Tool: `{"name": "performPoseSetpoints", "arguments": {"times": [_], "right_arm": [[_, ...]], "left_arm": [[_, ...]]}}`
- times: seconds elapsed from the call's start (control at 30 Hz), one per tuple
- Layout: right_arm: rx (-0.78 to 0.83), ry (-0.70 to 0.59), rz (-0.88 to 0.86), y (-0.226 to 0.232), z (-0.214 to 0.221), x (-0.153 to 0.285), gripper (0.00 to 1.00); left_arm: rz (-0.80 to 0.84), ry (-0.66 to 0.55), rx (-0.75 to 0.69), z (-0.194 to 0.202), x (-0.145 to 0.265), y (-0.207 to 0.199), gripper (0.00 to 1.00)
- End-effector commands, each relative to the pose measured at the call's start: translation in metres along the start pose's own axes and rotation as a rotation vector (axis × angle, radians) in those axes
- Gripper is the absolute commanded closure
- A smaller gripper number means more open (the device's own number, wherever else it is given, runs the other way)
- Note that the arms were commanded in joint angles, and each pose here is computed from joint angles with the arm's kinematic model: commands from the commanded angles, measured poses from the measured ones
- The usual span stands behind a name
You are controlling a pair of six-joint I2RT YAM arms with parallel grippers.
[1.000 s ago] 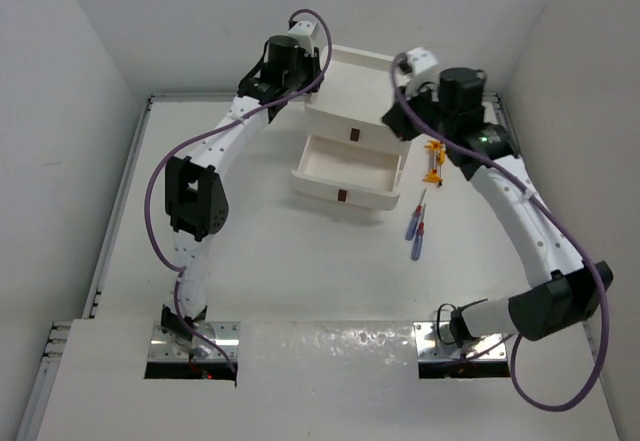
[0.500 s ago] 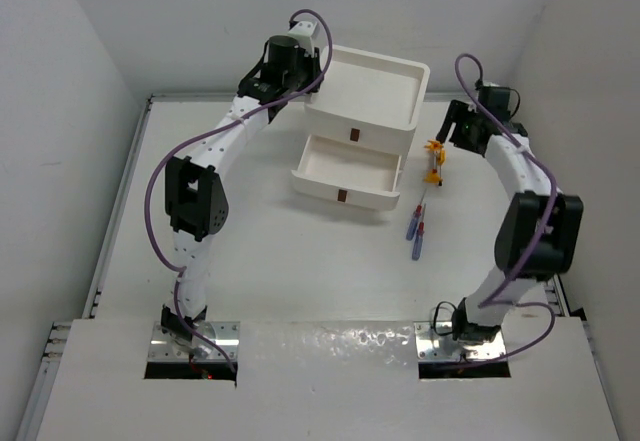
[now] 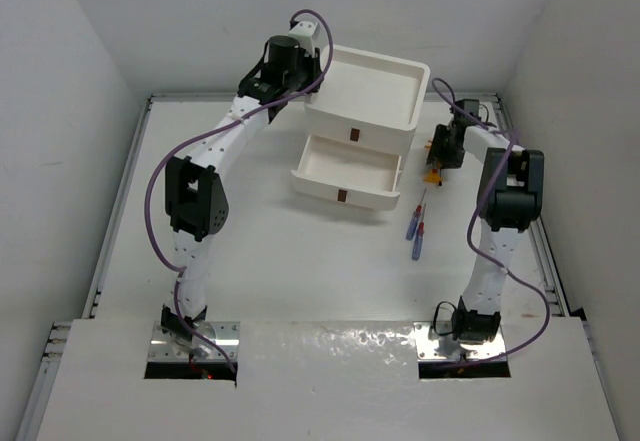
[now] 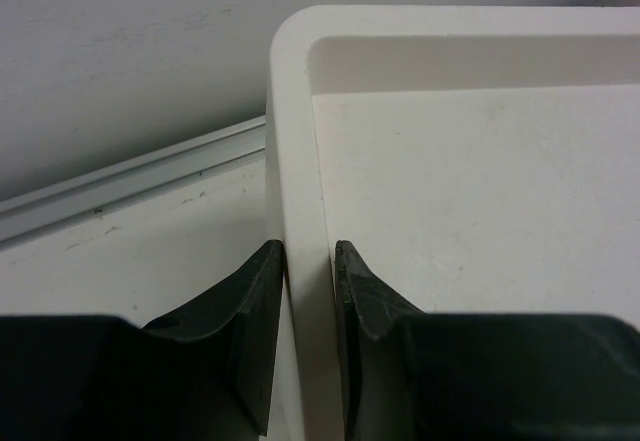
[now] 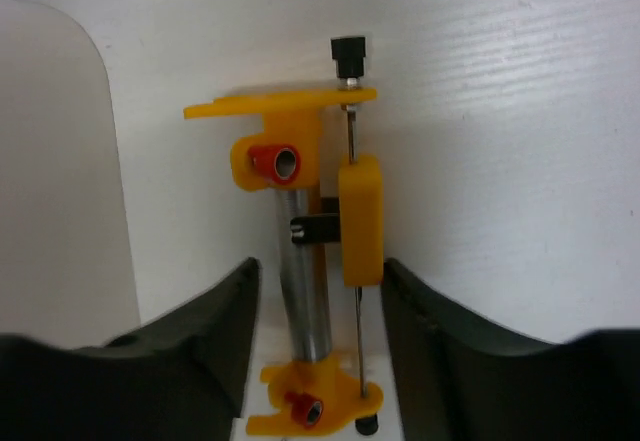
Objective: Sort the tools into containers
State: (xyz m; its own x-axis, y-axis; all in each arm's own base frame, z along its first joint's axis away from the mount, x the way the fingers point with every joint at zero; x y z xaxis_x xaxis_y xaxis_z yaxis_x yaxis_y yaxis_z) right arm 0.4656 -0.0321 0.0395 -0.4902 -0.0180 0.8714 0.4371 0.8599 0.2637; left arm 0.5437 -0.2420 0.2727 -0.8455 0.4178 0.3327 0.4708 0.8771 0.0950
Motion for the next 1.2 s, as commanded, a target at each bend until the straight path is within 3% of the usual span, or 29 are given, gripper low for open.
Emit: {"name": "performPoseSetpoints", "arguments": {"times": [0.0, 0.17, 0.23, 0.37, 0.63, 0.73, 0.77, 0.83, 0.93, 1.03, 1.07, 1.13, 1.17], "right_arm": [[-0.007, -0.011, 0.004, -0.004, 0.004, 0.000, 0.54], [0.021, -0.075, 0.054, -0.012, -0.001, 0.018, 0.94], [0.053, -0.130, 0.046, -0.007, -0.013, 0.039, 1.00], [0.118, -0.256, 0.008, 0.002, -0.033, 0.088, 1.00], [0.221, -0.705, -0.222, 0.040, -0.056, 0.241, 1.00], [0.444, -0.840, -0.427, 0.089, -0.037, 0.291, 1.00], [0.589, -0.864, -0.502, 0.117, -0.021, 0.303, 1.00], [0.774, -0.846, -0.673, 0.156, 0.005, 0.322, 1.00], [1.068, -0.699, -0.836, 0.213, 0.066, 0.312, 1.00], [1.186, -0.590, -0.778, 0.230, 0.086, 0.290, 1.00], [1.281, -0.478, -0.726, 0.234, 0.104, 0.263, 1.00], [1.366, -0.454, -0.645, 0.246, 0.104, 0.258, 1.00], [1.400, -0.358, -0.605, 0.244, 0.114, 0.234, 1.00]], "left_arm": [[0.025, 0.290, -0.025, 0.088, -0.010, -0.004, 1.00], [0.024, 0.290, -0.024, 0.088, -0.010, -0.003, 1.00], [0.026, 0.293, -0.024, 0.088, -0.010, -0.003, 1.00], [0.026, 0.293, -0.024, 0.088, -0.010, -0.003, 1.00], [0.034, 0.288, -0.012, 0.088, -0.014, -0.005, 1.00], [0.037, 0.281, -0.007, 0.086, -0.014, -0.005, 1.00], [0.038, 0.283, -0.005, 0.087, -0.015, -0.005, 1.00], [0.035, 0.283, -0.001, 0.088, -0.015, -0.005, 1.00], [0.033, 0.282, 0.003, 0.089, -0.016, -0.005, 1.00], [0.034, 0.279, 0.002, 0.087, -0.014, -0.006, 1.00], [0.033, 0.279, 0.001, 0.087, -0.013, -0.006, 1.00], [0.028, 0.286, -0.006, 0.088, -0.011, -0.005, 1.00], [0.026, 0.288, -0.009, 0.089, -0.011, -0.005, 1.00]]}}
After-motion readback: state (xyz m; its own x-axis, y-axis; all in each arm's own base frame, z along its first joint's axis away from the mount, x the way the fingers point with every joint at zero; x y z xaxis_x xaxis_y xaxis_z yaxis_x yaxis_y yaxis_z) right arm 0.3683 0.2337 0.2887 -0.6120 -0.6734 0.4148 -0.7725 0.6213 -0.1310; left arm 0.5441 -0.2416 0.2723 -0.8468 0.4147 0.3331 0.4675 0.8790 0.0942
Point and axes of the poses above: each gripper's point midway between its finger pads, its own x axis back along the fingers, its own y axis along the line the jaws close on, z = x × y, the point moved 5 cm from there along x, back along the fingers, and after that the axes turned 14 degrees about -x, right-handed, at the moved point
